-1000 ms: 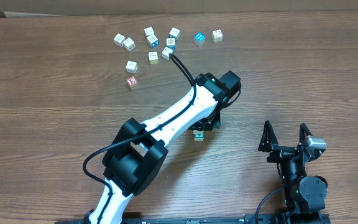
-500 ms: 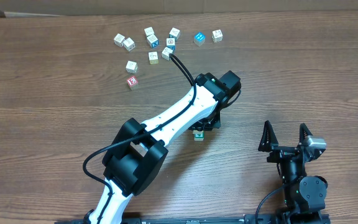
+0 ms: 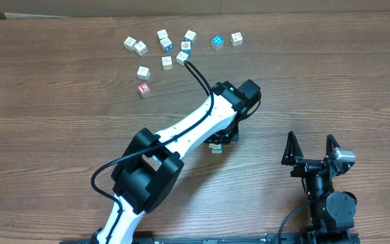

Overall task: Form a tower
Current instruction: 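Lower the X block onto the 4 block and open the left gripper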

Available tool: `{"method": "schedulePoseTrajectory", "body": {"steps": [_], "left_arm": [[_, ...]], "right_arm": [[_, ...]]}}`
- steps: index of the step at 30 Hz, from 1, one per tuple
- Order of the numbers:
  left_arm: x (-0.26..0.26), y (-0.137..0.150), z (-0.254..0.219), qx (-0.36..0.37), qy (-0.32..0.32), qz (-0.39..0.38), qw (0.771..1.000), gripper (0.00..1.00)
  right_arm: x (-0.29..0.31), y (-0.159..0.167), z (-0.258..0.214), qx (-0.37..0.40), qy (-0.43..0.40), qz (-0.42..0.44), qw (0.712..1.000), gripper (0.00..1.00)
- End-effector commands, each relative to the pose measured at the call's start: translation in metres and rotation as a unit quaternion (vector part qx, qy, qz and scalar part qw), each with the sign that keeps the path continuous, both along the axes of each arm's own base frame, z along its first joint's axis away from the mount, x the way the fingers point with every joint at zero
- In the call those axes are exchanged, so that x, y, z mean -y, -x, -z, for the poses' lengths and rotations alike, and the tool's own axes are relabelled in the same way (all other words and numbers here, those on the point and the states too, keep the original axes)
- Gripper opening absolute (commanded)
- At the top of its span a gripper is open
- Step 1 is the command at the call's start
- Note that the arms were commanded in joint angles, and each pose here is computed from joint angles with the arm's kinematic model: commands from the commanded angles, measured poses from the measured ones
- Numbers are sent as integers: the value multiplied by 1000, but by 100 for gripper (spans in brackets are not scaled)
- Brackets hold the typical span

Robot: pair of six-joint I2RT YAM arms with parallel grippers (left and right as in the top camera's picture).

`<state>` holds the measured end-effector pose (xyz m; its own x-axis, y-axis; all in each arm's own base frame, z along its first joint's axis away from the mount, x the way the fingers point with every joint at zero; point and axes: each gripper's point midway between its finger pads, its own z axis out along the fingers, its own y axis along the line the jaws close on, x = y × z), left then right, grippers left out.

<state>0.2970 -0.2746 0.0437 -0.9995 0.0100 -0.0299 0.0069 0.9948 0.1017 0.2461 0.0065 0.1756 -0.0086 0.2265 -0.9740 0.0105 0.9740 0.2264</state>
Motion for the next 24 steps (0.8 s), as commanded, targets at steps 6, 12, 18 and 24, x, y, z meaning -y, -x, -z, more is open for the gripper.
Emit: {"method": "schedulePoseTrajectory", "body": {"steps": [6,12,18,24], "left_arm": [[10,9,-7,-13,32,-3,999,18],[9,8,-7,-12,30,1,999,25],[10,8,-7,-12,30,1,999,31],[9,9,-7,-13,29,1,999,35]], "right_arm": [[-1,0,2,2,2,-3,1000,100],[-1,0,2,2,2,-3,1000,100],[-1,0,2,2,2,-3,1000,100],[-1,0,2,2,2,-3,1000,100]]}}
